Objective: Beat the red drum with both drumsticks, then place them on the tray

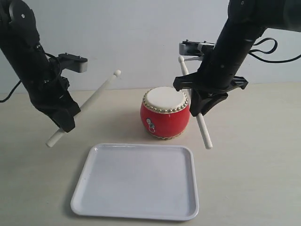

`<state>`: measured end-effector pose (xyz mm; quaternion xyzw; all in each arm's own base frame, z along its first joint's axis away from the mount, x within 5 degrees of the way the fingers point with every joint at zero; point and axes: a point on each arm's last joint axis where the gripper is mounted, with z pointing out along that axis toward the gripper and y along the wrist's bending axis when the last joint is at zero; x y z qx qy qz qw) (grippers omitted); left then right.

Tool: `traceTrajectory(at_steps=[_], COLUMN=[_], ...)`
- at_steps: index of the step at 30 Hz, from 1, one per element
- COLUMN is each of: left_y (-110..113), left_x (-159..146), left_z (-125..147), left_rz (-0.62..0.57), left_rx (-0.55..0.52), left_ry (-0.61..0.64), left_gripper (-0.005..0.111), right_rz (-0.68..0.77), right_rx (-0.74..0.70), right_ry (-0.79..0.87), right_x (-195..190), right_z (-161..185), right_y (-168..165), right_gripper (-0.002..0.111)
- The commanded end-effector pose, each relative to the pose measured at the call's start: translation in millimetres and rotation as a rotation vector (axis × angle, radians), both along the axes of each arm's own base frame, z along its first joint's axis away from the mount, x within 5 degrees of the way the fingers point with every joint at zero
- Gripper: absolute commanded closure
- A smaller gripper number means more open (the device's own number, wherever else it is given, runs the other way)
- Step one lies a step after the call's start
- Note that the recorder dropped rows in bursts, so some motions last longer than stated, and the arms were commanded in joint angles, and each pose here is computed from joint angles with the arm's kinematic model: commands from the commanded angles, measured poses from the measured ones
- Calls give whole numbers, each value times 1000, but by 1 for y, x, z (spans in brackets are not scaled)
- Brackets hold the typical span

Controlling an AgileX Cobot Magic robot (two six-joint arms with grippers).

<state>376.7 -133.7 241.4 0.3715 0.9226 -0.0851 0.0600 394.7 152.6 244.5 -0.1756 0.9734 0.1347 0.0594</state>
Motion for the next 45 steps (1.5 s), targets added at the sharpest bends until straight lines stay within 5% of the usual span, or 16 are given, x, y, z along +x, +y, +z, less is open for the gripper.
traceTrajectory(at_steps=[1, 7, 20, 30, 38, 45], left_y=[1, 0, 14, 34, 36, 36], left_x=[-1, -2, -18, -51, -71, -69], left_z=[0, 1, -10, -20, -54, -53], left_rz=[4, 6, 111, 203, 222, 229], left_rx=[-3, -11, -120, -244, -221, -223], left_ry=[2, 5, 53, 63, 100, 73], left_gripper=[107, 107, 107, 107, 107, 107], right_rz=[25, 19, 43, 163, 151, 231], right_rx=[4, -13, 72, 9, -60, -97], right_ry=[60, 282, 89, 251, 316, 290], right_x=[-8, -28, -37, -63, -61, -54], right_z=[-17, -81, -3, -57, -87, -100], right_y=[9, 15, 13, 39, 41, 67], right_gripper=[108, 108, 108, 108, 108, 108])
